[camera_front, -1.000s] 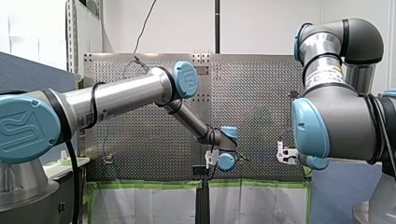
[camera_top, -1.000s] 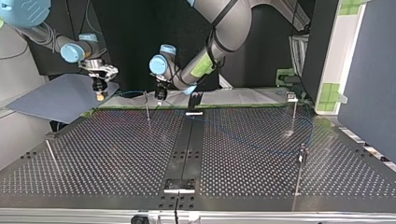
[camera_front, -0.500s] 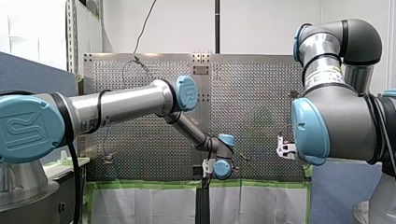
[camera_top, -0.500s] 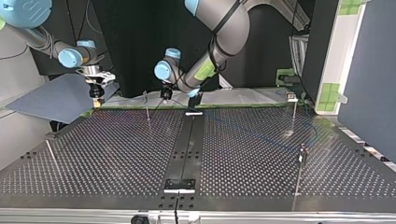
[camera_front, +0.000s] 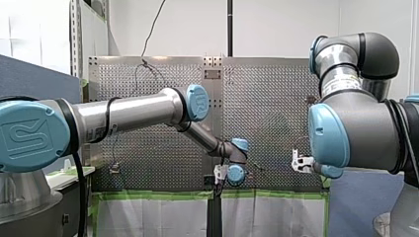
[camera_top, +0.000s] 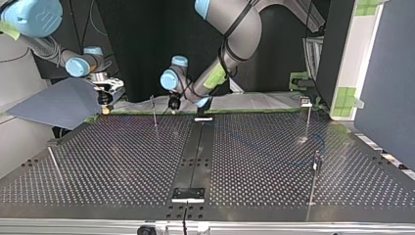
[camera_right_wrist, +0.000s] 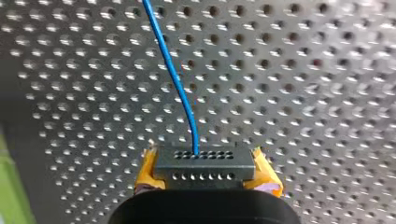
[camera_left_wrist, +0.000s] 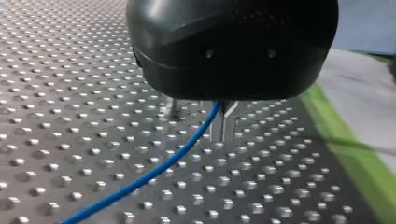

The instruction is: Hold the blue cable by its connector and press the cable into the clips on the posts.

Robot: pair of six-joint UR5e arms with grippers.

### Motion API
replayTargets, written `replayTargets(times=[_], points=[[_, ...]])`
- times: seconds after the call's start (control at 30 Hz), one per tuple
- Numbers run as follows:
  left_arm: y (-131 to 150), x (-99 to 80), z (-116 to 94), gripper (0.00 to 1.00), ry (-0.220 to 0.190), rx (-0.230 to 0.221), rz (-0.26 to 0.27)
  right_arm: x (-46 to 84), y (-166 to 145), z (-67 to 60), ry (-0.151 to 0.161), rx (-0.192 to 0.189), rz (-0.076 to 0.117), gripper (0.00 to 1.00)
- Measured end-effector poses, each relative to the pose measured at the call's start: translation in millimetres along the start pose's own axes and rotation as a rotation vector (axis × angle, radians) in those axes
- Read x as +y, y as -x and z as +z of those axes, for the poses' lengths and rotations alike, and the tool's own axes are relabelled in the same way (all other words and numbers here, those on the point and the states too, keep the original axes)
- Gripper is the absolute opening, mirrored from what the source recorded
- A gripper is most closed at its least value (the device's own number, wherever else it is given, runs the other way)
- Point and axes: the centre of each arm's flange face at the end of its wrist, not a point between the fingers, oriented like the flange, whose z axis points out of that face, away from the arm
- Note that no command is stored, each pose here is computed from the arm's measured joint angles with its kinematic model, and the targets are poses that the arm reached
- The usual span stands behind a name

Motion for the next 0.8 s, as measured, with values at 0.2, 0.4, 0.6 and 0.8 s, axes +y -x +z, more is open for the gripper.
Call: replayTargets(times=[0.2,0.4,0.6,0.8], points=[[7,-0.3,3,0.0,0.011,-0.012,-0.006,3.4,-7,12.6,-0.004,0.012,0.008,0.0],[8,7.1,7,0.0,0.033,-0.015,-0.008,8.2,-19,26.4,-0.007,0.028,0.009,0.0],[8,10.2,8,0.0,0.052,-0.016,-0.008,9.4,-22,30.1,-0.009,0.035,0.008,0.0],[8,10.1,6,0.0,0.07,-0.019,-0.008,10.2,-22,30.2,-0.009,0.036,0.011,0.0]])
